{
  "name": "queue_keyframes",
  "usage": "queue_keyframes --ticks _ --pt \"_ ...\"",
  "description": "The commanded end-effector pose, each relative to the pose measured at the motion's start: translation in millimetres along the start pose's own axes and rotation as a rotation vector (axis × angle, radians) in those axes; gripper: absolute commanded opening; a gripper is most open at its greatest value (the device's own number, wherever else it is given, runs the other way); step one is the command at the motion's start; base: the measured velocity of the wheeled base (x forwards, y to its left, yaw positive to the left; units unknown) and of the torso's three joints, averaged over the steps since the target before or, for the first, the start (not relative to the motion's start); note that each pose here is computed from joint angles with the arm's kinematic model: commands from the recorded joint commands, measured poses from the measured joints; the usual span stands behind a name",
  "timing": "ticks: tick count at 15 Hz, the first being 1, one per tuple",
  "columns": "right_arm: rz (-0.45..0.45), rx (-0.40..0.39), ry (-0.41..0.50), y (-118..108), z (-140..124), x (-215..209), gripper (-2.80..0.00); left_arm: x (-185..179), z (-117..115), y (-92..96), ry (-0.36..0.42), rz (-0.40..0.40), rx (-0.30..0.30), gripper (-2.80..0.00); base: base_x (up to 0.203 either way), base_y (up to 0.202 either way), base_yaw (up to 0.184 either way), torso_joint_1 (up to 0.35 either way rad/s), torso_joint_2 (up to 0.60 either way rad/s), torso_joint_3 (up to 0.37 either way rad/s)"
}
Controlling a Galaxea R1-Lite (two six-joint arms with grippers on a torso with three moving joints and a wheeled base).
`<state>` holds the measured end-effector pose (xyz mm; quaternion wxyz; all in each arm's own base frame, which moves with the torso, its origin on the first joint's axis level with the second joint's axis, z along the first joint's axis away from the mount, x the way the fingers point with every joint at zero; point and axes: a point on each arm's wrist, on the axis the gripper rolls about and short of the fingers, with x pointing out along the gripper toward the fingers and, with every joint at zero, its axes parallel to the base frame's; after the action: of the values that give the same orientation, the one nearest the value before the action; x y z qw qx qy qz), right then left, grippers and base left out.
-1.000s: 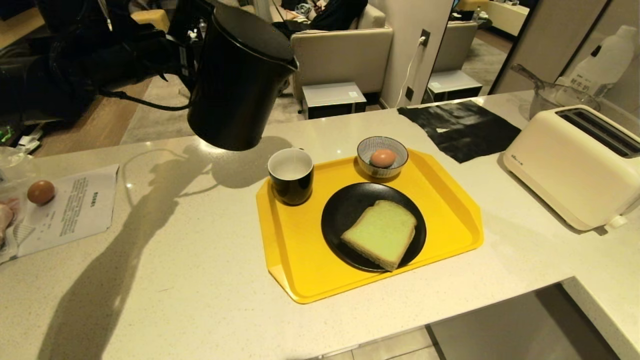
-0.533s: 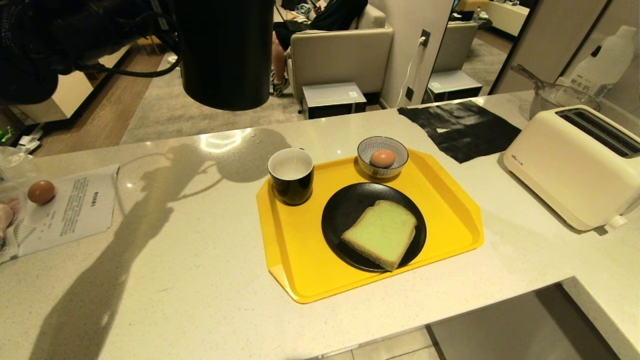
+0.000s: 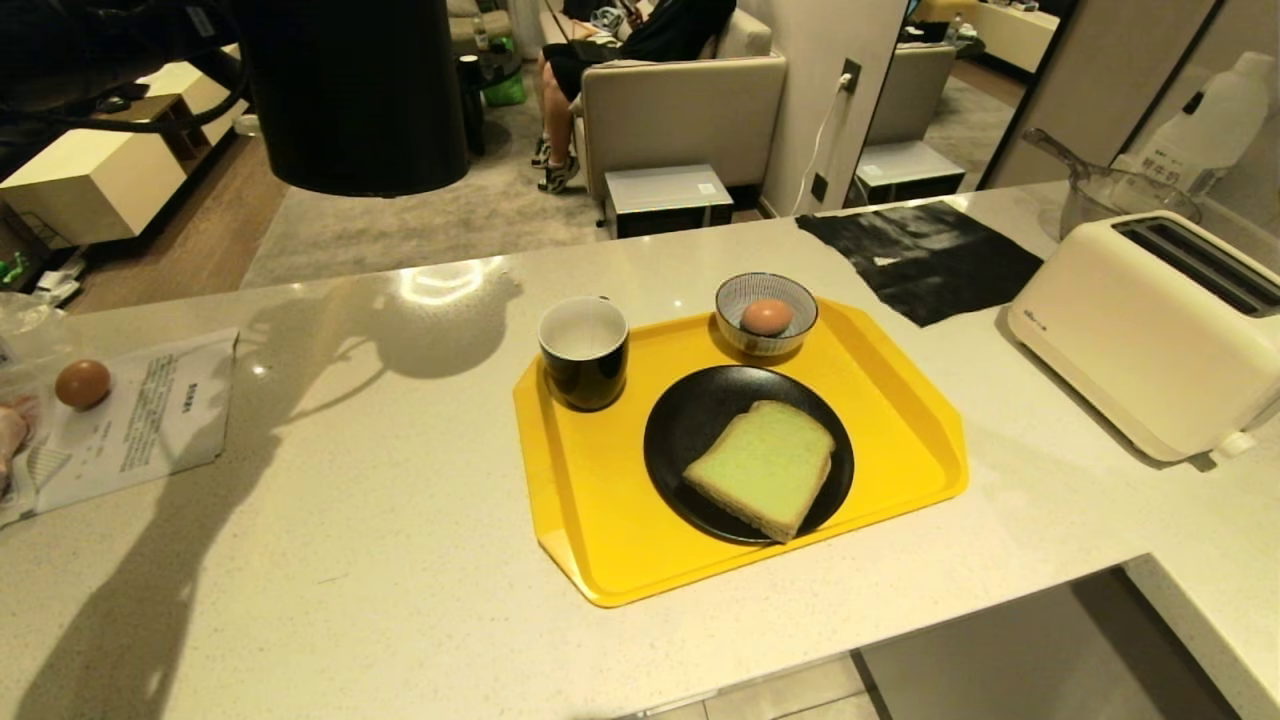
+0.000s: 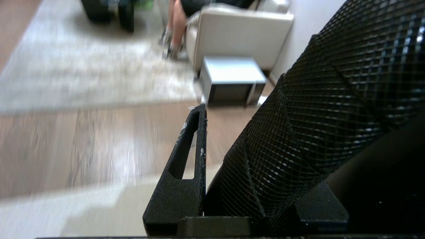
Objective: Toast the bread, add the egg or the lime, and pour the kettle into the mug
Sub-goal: Put the kettle back
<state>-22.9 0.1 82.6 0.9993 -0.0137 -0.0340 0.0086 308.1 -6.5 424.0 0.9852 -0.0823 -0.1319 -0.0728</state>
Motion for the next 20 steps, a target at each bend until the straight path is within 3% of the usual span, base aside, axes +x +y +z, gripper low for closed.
queue_keyframes --ticks 1,3,6,8,10,15,20 --pt "0.001 0.000 0.026 0 -7 2 -2.80 -25 14 6.4 0.019 0.027 -0.022 -2.80 0.000 0.000 0.000 0.000 0.00 0.000" --pt "0.001 0.000 0.026 0 -7 2 -2.80 -37 9 14.8 0.081 0.022 -0.045 -2.80 0.000 0.000 0.000 0.000 0.00 0.000" --pt "0.001 0.000 0.026 0 -7 2 -2.80 -51 -17 21.9 0.157 0.020 -0.053 -2.80 0.000 0.000 0.000 0.000 0.00 0.000" --pt "0.001 0.000 0.026 0 -7 2 -2.80 -53 -39 26.9 0.133 0.010 -0.019 -2.80 0.000 0.000 0.000 0.000 0.00 0.000" --pt "0.001 0.000 0.026 0 -7 2 -2.80 -51 -59 38.1 0.032 0.008 0.055 -2.80 0.000 0.000 0.000 0.000 0.00 0.000" --pt "0.002 0.000 0.026 0 -7 2 -2.80 -45 -119 96.7 -0.035 0.122 0.194 -2.80 0.000 0.000 0.000 0.000 0.00 0.000" --pt "0.002 0.000 0.026 0 -7 2 -2.80 -39 -162 129.0 0.004 0.178 0.182 -2.80 0.000 0.000 0.000 0.000 0.00 0.000"
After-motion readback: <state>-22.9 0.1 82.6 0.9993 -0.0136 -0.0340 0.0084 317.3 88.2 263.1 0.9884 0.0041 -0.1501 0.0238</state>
